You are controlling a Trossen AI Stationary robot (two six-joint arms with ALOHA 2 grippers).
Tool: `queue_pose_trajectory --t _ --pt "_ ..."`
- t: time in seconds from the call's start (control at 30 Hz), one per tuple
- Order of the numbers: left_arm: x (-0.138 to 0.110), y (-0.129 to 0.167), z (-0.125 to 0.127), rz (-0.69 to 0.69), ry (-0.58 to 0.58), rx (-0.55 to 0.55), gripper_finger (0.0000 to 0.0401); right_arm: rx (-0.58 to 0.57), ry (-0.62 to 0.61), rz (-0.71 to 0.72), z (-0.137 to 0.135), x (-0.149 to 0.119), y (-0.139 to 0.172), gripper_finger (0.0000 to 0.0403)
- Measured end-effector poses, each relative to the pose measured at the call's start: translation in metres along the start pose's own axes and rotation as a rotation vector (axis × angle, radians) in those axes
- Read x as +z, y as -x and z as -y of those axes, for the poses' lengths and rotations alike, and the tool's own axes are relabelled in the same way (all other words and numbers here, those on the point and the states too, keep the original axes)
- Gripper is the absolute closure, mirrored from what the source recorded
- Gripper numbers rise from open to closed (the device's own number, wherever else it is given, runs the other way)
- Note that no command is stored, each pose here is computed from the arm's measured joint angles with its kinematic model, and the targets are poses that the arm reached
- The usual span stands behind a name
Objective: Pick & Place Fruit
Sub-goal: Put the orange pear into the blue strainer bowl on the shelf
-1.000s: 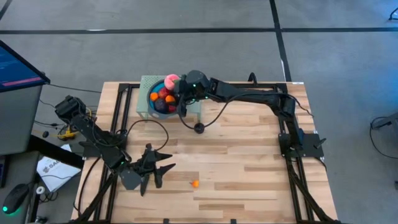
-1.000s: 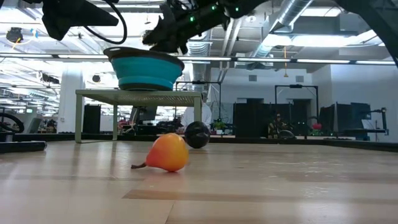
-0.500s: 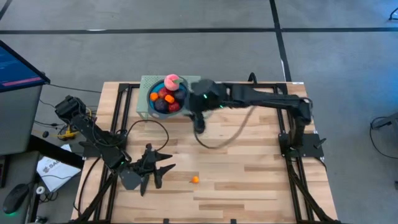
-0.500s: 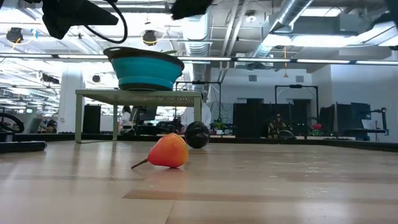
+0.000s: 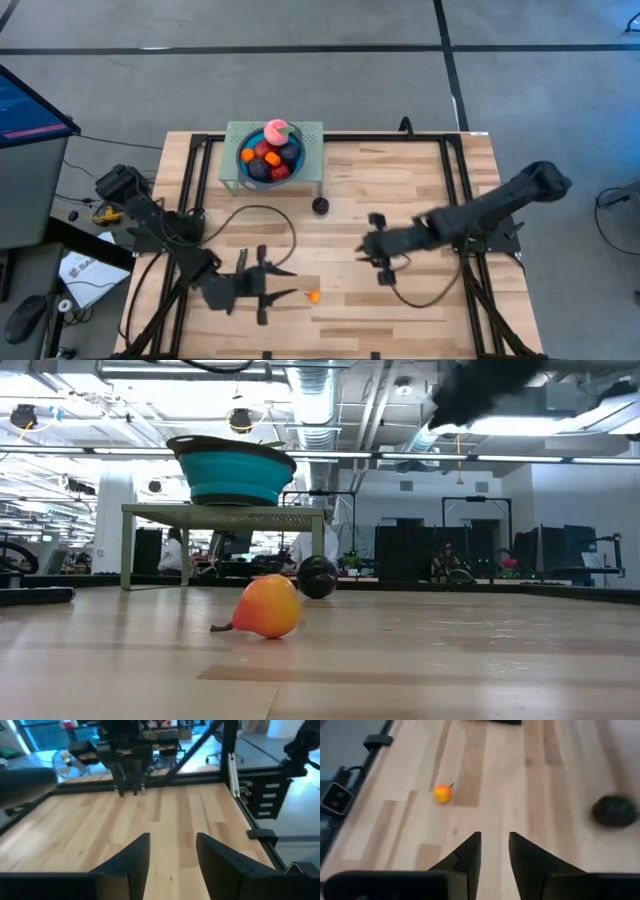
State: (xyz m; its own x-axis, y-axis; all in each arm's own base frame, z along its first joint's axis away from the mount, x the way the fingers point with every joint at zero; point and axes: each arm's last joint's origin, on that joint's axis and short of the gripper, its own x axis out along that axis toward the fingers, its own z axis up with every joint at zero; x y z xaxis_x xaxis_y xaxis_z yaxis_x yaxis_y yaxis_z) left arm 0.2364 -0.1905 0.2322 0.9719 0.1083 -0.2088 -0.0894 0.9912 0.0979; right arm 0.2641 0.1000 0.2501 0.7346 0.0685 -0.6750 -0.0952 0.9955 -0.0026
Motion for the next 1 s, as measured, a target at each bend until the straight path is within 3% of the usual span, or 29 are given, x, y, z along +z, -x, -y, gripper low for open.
queue_pose_trajectory --t 0.27,0.4,0.53,0.73,1.0 --pt "0.0 -0.044 0.008 -0.154 -0.056 -0.188 0.0213 -0.079 -0.237 0.227 -0.027 -0.087 -0.028 0.0315" --pt "-0.003 -0.06 0.01 -0.257 -0.052 -0.283 0.0172 -0.099 -0.281 0.29 -0.029 -0.109 -0.049 0.0315" --pt "-0.024 -0.077 0.016 -0.365 0.019 -0.377 0.0129 -0.119 -0.299 0.298 -0.028 -0.116 -0.071 0.0315" --pt "-0.062 -0.089 0.02 -0.512 0.042 -0.327 0.0103 -0.104 -0.334 0.35 -0.032 -0.117 -0.1 0.0315" --pt "-0.087 -0.092 0.021 -0.583 0.155 -0.103 0.0137 0.014 -0.34 0.277 -0.04 -0.122 -0.114 0.0315"
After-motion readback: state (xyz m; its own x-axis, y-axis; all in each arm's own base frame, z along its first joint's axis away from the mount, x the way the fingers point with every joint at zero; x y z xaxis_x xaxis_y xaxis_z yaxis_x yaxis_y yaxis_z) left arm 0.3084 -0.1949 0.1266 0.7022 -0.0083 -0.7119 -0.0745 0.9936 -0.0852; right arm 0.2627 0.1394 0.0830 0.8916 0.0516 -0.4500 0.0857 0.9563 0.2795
